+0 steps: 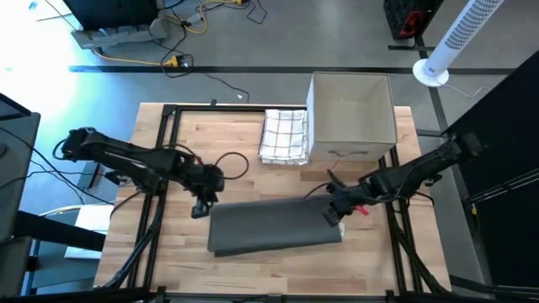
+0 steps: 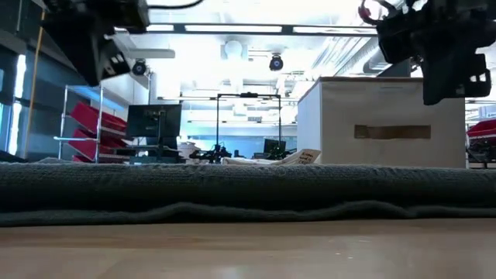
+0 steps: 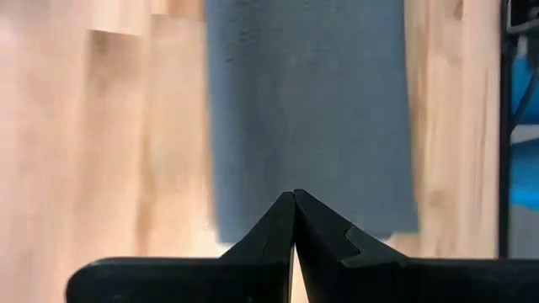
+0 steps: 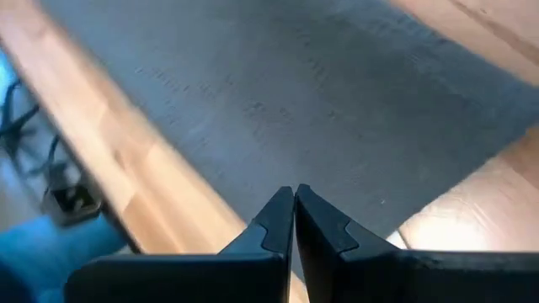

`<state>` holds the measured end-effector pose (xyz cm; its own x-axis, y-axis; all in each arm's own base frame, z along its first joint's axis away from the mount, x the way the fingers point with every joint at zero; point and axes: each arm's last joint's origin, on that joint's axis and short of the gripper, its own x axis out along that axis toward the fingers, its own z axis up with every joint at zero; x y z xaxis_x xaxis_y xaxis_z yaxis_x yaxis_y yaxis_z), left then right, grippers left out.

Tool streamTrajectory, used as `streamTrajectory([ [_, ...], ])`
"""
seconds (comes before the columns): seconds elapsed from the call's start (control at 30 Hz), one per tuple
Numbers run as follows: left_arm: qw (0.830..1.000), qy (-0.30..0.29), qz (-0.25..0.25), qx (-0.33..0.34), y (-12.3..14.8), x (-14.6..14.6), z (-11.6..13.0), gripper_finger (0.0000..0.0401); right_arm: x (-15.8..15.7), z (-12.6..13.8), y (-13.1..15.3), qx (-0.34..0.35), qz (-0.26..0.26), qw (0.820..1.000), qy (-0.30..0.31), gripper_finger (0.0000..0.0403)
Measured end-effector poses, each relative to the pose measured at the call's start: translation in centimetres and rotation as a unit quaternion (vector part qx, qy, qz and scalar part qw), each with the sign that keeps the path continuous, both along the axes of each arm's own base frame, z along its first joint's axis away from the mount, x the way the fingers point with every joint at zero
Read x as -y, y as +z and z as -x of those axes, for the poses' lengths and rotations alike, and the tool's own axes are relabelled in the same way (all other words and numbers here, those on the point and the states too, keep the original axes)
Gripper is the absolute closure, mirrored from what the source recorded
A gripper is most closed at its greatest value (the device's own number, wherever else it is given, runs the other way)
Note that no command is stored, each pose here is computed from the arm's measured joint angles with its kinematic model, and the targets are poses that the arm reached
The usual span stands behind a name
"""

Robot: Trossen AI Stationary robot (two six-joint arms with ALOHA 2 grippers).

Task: Fold towel
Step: Fold the gray towel

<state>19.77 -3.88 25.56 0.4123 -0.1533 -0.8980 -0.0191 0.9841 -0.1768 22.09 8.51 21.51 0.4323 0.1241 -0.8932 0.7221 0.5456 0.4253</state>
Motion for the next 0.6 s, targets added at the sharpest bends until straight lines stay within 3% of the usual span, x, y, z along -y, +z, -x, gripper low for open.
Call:
streamTrajectory([
  [0.27, 0.994, -0.047, -0.018, 0.093, 3.0, -0.8, 3.3, 0.0401, 0.6, -1.6, 0.8, -0.163, 0.039, 0.980, -0.104, 0.0402],
  [0.47, 0.985, -0.059, -0.052, 0.156, 4.4, -1.2, 4.8, 0.0401, 1.3, -1.9, -0.1, -0.178, 0.009, 0.976, -0.124, 0.0401],
  [0.6, 0.982, -0.067, -0.056, 0.168, 4.6, -1.2, 5.0, 0.0401, 1.6, -1.6, -1.3, -0.186, 0.002, 0.970, -0.158, 0.0372],
])
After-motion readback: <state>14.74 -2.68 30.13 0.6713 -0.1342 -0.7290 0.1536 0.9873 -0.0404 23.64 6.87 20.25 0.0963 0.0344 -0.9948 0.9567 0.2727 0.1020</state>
